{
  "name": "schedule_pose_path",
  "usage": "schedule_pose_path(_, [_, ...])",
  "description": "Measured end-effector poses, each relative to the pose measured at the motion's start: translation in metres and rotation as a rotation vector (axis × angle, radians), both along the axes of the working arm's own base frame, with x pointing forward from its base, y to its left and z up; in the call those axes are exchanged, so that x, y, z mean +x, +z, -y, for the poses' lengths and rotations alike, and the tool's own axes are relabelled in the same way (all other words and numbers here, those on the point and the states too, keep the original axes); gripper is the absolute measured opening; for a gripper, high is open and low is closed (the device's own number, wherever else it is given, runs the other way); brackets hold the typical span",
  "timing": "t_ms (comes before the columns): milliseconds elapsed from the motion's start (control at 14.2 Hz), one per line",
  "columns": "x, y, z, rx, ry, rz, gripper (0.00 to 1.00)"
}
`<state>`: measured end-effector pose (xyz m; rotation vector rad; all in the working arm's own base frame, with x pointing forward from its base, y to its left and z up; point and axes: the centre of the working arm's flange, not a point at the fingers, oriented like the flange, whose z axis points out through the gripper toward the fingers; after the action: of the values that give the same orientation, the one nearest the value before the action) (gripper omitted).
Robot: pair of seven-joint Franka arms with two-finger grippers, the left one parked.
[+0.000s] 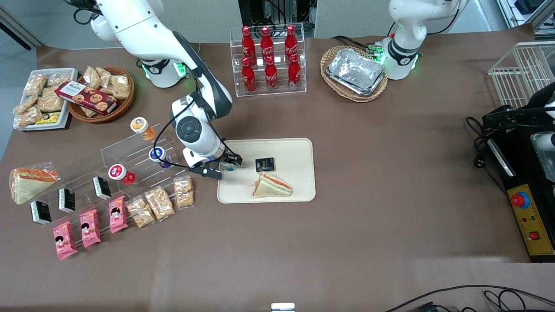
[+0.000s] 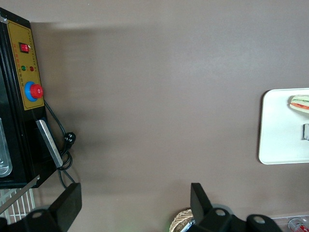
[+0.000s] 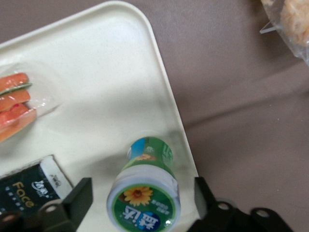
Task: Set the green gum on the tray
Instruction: 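Set the bottle down on the tray, open and withdraw the right gripper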
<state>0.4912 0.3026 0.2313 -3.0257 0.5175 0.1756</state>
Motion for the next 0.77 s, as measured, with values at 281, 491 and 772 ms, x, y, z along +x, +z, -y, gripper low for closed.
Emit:
schedule_pose_path(281, [0.016,0.029,0.021,0.018,-0.009,0.016,1.00])
schedule_pose_path(491, [0.040,0.067,0.080,0.042,0.019,0.014,1.00])
schedule_pose_path(772, [0.055,0.124,0.172,0.083,0.067,0.015,1.00])
